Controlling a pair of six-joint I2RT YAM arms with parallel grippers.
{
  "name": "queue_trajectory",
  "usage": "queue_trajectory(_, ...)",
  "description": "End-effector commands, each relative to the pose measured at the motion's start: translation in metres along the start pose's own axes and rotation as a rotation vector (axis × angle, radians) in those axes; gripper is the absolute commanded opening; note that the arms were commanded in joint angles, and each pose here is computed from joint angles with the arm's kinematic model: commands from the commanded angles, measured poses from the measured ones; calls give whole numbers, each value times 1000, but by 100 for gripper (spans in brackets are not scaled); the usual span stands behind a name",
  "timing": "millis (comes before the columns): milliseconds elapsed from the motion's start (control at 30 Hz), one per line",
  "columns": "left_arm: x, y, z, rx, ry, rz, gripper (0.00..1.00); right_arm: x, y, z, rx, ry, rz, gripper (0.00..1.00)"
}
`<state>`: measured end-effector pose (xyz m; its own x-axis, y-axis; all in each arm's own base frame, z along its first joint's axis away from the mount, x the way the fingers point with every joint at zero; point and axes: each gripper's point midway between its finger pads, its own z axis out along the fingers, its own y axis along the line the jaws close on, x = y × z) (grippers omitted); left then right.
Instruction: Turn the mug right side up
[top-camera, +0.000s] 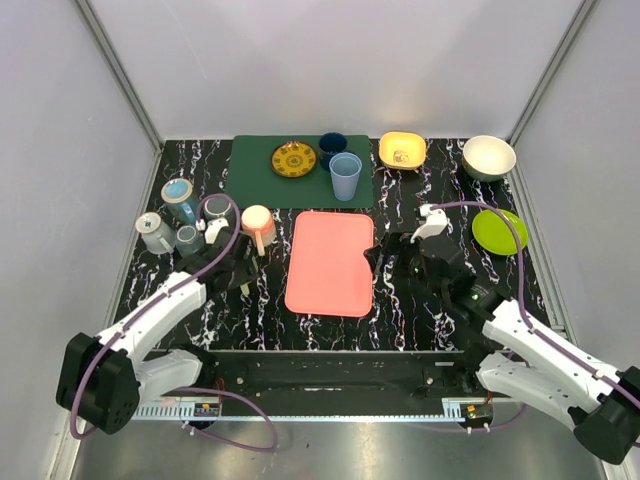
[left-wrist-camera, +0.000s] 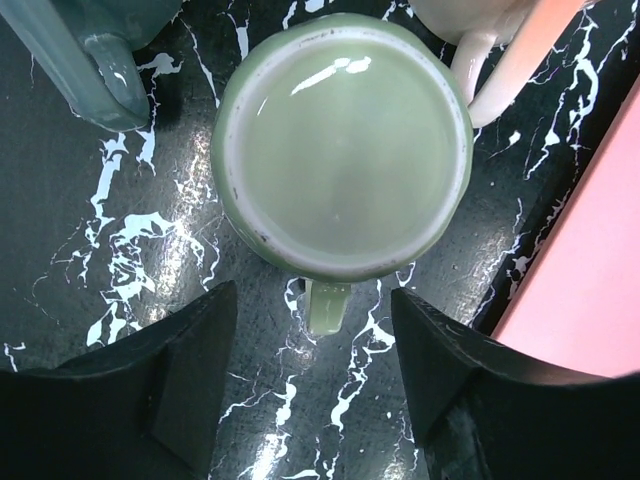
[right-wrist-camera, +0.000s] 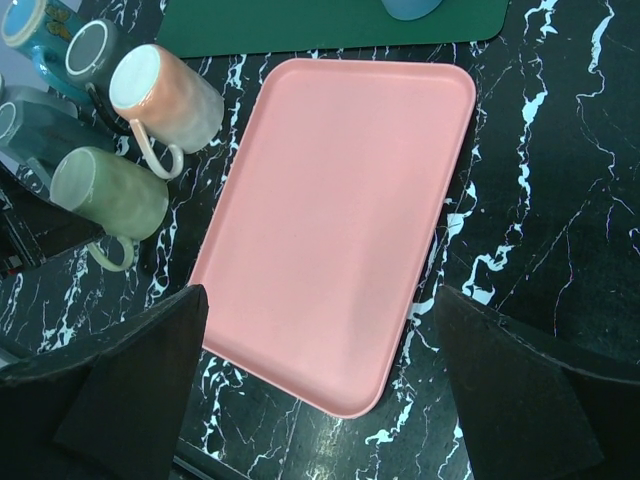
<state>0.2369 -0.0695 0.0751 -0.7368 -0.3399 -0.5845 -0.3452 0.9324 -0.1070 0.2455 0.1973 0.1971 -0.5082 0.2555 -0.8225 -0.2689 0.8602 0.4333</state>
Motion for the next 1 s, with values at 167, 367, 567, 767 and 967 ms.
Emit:
queue_trajectory(167, -20, -17, 9, 31, -29, 19, 52, -1, 6, 7, -31, -7, -12, 100)
queue_trajectory(367, -21, -18, 13, 27, -30, 17, 45, 1, 6, 9, -29, -1, -12, 100)
queue_trajectory(567, -22, -16, 14, 24, -34, 20, 26, 5, 4, 10, -24, 8, -6, 100)
queue_trajectory(767, -21, -14, 13, 30, -38, 11, 0, 9, 4, 9, -29, 14, 7, 100)
queue_trajectory(967, -42, -37, -34, 207, -100, -27, 0, 9, 23, 3, -126, 49, 12, 98)
